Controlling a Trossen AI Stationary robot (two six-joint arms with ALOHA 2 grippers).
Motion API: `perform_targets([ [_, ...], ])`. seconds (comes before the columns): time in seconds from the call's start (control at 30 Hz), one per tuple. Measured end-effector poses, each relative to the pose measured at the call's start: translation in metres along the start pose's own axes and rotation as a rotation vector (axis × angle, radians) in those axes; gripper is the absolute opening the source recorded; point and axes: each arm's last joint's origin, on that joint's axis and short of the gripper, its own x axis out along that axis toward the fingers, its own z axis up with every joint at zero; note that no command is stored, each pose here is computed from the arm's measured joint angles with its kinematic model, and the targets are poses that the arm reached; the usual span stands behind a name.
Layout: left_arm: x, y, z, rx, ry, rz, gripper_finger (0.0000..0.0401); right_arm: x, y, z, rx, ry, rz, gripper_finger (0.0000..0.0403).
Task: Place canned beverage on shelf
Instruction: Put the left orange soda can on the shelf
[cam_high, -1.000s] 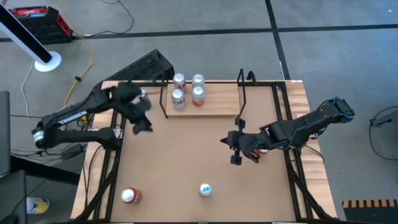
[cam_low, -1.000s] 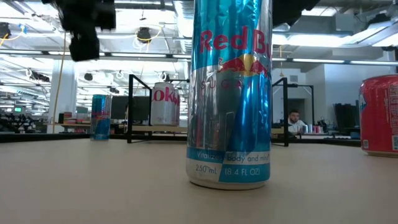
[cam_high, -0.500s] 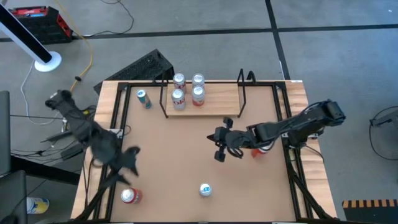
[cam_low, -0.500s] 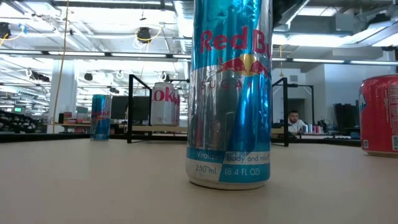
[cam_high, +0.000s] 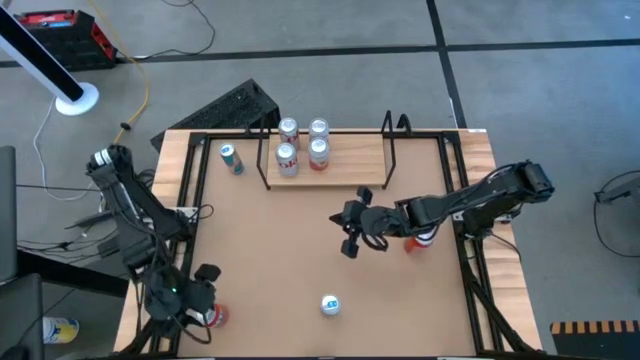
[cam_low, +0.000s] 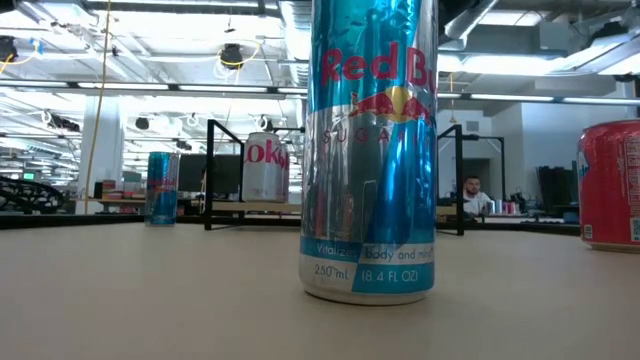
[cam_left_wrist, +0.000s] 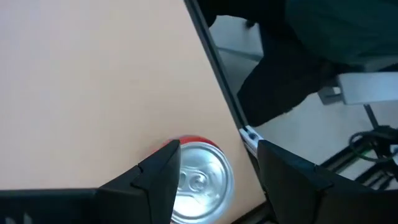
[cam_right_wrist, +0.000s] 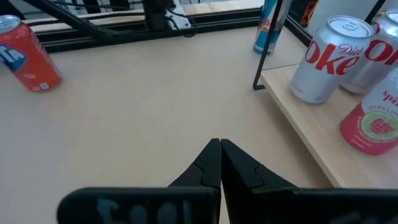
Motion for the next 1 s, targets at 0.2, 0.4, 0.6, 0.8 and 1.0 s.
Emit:
perform_targets([
  [0.2, -0.002, 0.006, 0.004, 0.003, -0.017, 0.021, 0.0218, 0.0, 0.0, 0.0, -0.007, 0.006, 0.012, 0.0028],
  [0.4, 0.0, 0.014, 0.007, 0.009, -0.026, 0.069, 0.0269, 0.0, 0.0, -0.001, -0.012, 0.013, 0.02, 0.0028],
  [0.6, 0.0, 0.02, 0.006, -0.06, 0.029, 0.058, 0.0317, 0.0, 0.0, -0.003, -0.021, 0.032, 0.015, 0.0028],
  [0.8, 0.008, 0.015, 0.006, -0.064, 0.042, 0.033, 0.0325, 0.0, 0.0, -0.003, -0.039, 0.031, 0.015, 0.0028],
  [1.0, 0.031, 0.011, -0.001, -0.017, 0.178, 0.023, 0.0325, 0.0, 0.0, -0.002, -0.033, 0.02, 0.018, 0.0028],
])
